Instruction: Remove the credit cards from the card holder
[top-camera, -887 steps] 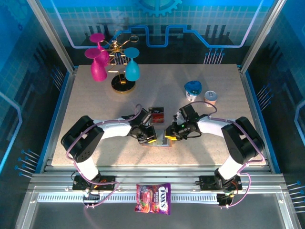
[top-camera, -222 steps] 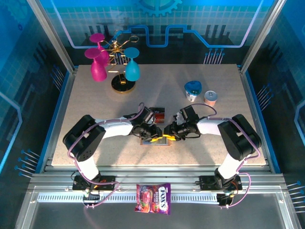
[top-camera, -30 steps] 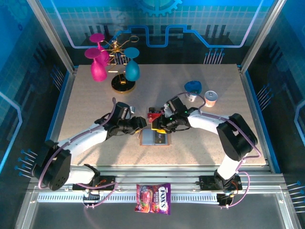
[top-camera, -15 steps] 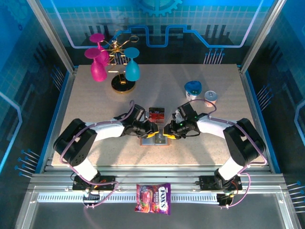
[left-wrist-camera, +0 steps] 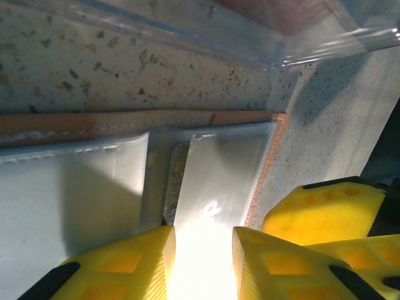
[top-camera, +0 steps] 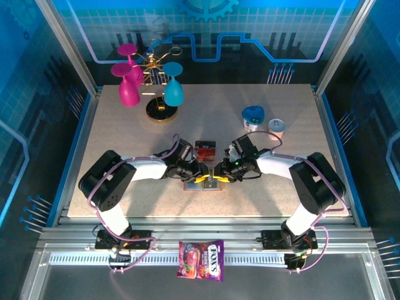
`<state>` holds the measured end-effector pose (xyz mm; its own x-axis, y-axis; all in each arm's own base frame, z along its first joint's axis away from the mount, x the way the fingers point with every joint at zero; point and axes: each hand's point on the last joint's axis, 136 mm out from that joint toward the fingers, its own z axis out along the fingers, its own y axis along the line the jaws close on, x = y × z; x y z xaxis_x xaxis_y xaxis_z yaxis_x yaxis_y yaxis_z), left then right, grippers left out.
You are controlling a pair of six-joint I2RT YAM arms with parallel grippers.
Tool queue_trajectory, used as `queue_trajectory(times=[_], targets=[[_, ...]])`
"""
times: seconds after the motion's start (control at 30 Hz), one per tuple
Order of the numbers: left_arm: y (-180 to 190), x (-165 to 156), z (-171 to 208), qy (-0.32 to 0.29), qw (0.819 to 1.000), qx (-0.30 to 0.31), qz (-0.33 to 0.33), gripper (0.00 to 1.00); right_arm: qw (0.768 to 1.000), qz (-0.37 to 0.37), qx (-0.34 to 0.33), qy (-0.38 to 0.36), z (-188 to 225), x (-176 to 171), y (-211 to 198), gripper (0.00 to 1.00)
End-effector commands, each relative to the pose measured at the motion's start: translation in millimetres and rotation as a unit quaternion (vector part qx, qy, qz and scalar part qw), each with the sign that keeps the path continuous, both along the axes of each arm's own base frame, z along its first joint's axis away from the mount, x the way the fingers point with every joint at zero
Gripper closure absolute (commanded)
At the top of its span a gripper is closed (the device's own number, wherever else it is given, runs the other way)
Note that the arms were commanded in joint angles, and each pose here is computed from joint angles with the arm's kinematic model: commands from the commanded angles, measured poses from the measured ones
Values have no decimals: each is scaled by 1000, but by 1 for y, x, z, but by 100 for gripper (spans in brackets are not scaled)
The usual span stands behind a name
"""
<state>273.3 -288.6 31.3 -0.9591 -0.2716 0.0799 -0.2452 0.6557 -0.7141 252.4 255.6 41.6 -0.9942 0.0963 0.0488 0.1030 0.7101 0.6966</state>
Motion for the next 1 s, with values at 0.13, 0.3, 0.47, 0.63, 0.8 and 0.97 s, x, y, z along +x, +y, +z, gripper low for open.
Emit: queue_trajectory(times=[0.13, 0.3, 0.47, 0.63, 0.8, 0.97], targets=[[-4, -4, 1, 7, 1000, 0, -14, 69, 1000, 8, 14, 10, -5, 0, 6, 66], [-2, -5, 1, 5, 1000, 7, -15, 69, 1000, 9, 12, 12, -9, 0, 6, 65], [0, -5, 0, 5, 1000, 14, -17, 69, 1000, 7, 2, 20, -16, -3, 3, 65], [3, -6, -1, 3, 1000, 25, -18, 69, 1000, 8, -10, 25, -21, -5, 0, 65], [12, -8, -4, 1, 998, 55, -23, 69, 1000, 8, -9, 26, -21, -5, 1, 65], [14, -7, 0, -7, 998, 61, -25, 69, 1000, 9, -8, 25, -20, -4, 1, 65]])
